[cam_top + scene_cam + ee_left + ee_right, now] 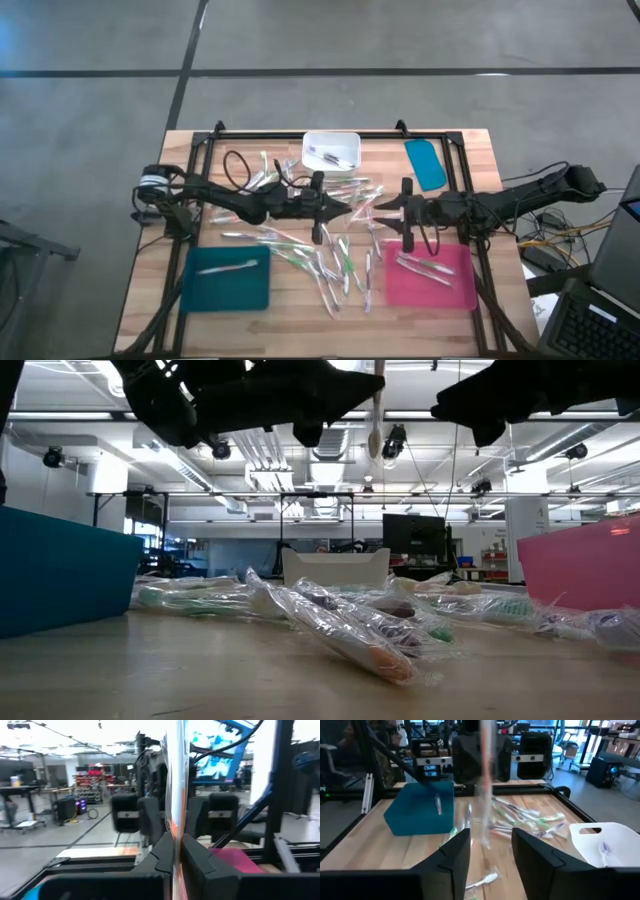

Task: Pick & Place Toothbrushes
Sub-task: Put the orange toothbrush into the blue bin

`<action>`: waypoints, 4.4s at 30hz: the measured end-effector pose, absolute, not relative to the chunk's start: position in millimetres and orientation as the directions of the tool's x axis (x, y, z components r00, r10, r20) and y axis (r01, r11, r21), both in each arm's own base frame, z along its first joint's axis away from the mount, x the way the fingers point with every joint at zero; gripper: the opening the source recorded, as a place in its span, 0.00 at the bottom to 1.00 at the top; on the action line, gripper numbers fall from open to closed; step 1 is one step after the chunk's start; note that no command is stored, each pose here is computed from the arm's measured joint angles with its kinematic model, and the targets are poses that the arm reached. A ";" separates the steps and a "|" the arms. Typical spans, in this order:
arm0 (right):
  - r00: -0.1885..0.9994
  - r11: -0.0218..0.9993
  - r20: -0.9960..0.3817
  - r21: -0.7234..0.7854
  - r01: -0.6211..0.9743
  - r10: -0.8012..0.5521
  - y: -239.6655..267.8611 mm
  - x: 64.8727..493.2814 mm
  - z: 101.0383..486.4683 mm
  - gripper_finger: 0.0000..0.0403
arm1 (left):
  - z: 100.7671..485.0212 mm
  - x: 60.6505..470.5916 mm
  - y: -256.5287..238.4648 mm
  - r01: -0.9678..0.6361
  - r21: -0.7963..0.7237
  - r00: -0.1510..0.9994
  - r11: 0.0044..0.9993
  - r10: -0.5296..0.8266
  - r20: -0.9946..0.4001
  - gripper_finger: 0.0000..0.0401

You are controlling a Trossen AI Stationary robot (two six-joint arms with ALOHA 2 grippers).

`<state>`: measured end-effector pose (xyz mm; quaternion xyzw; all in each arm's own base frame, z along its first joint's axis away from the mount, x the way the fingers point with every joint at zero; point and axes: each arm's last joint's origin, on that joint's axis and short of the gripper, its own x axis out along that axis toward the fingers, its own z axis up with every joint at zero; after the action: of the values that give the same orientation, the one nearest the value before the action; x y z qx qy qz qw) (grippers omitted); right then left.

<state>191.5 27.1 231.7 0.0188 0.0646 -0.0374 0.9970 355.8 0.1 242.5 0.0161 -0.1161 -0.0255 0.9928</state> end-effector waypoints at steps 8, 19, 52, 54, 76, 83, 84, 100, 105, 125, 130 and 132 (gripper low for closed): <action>0.997 0.998 -0.074 0.049 0.031 -0.027 30.0 201.3 228.9 0.41 | 243.5 356.1 -2.2 0.077 0.050 0.969 0.996 -0.087 0.233 0.05; 0.998 0.999 -0.062 -0.029 0.031 -0.032 37.6 244.9 225.8 0.45 | 243.1 356.2 -2.9 0.084 0.065 0.969 0.994 -0.096 0.229 0.05; 0.990 0.997 -0.140 -0.068 0.026 -0.035 40.7 262.0 227.3 0.04 | 246.3 354.0 -6.8 0.214 0.010 0.951 0.977 -0.211 0.225 0.18; 0.988 0.998 -0.153 -0.061 0.026 -0.035 39.6 255.9 232.2 0.04 | 250.3 352.0 -7.0 0.220 0.011 0.950 0.975 -0.217 0.226 0.22; 0.560 0.974 -0.821 0.202 0.104 0.110 37.5 205.6 298.5 0.03 | 254.3 343.6 -7.5 0.228 0.004 0.970 0.974 -0.227 -0.092 0.38; 0.368 0.973 -0.916 0.209 0.101 0.158 44.9 233.6 286.9 0.03 | 256.6 348.4 -10.2 0.235 -0.026 0.936 0.972 -0.233 -0.264 0.41; 0.336 0.974 -0.929 0.199 0.106 0.153 45.7 237.5 284.2 0.03 | 257.8 348.9 -11.0 0.239 -0.022 0.931 0.971 -0.235 -0.279 0.41; 0.135 0.980 -0.972 0.198 0.030 0.192 58.4 289.0 252.3 0.03 | 270.5 350.6 -22.5 0.303 0.024 0.863 0.953 -0.264 -0.430 0.41; 0.130 0.982 -0.974 0.187 0.016 0.184 60.1 299.9 249.2 0.03 | 277.5 351.8 -30.9 0.328 0.027 0.854 0.944 -0.284 -0.435 0.41; 0.232 0.989 -0.962 0.140 -0.039 0.146 61.1 315.8 262.0 0.03 | 270.4 348.3 -37.1 0.246 0.052 0.837 0.968 -0.185 -0.514 0.41; 0.246 0.989 -0.958 0.142 -0.043 0.148 61.5 317.1 262.4 0.03 | 270.4 348.3 -37.5 0.247 0.050 0.837 0.968 -0.187 -0.514 0.41; 0.248 0.990 -0.958 0.137 -0.041 0.143 61.3 317.2 262.5 0.03 | 270.6 348.4 -38.2 0.249 0.050 0.838 0.967 -0.189 -0.512 0.40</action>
<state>317.2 61.3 262.5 0.0417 0.6103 0.0585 0.7889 348.4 -38.2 270.6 0.0571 0.2604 -0.1144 0.9570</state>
